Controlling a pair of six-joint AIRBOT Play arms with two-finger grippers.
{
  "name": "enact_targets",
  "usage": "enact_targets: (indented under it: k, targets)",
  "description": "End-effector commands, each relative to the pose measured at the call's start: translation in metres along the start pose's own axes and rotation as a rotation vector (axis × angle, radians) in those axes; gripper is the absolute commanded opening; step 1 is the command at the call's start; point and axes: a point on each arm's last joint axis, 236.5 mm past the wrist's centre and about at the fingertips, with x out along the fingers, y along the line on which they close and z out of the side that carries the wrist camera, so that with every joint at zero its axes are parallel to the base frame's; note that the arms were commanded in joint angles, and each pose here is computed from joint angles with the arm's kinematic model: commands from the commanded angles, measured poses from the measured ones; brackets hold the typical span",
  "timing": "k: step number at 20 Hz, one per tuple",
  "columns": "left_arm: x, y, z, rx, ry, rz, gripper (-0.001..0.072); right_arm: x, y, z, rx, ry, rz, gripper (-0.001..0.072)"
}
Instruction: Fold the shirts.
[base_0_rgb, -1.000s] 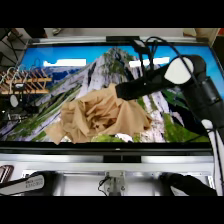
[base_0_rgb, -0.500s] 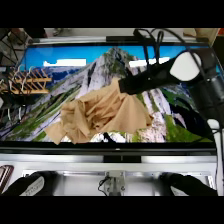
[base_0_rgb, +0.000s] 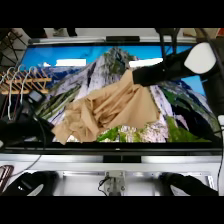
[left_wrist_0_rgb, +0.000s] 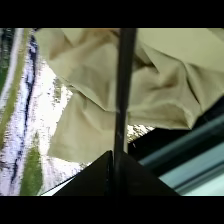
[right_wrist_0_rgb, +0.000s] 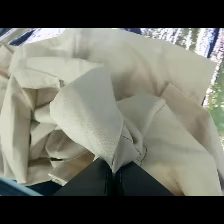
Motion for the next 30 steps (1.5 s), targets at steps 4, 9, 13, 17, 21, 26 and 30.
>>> enact_targets:
  k: [4,9,13,17,21,26,30]
  targets:
    - [0.015,-0.093,-0.068,0.170,0.168,-0.248,0.0042,-0.004,-0.007,0.002,-0.050,-0.006,-0.002,0.0066]
    - [0.042,-0.099,-0.079,0.157,0.172,-0.251,0.0043,-0.017,0.002,0.003,-0.070,-0.033,0.023,0.0066]
    - [0.044,-0.110,-0.059,0.184,0.080,-0.293,0.0042,-0.024,0.007,0.006,-0.070,-0.057,0.040,0.0065]
    - [0.062,-0.119,-0.041,0.250,0.038,-0.314,0.0041,-0.034,0.062,0.017,-0.111,-0.118,0.274,0.0066]
    - [0.081,-0.144,0.003,0.165,-0.066,-0.384,0.0041,-0.042,0.107,-0.003,-0.191,-0.070,0.392,0.0066]
    - [0.088,-0.164,0.046,0.251,-0.148,-0.449,0.0041,-0.042,0.120,-0.011,-0.217,-0.052,0.412,0.0066]
    - [0.090,-0.173,0.025,0.420,-0.072,-0.494,0.0041,-0.033,0.094,-0.006,-0.241,-0.062,0.293,0.0065]
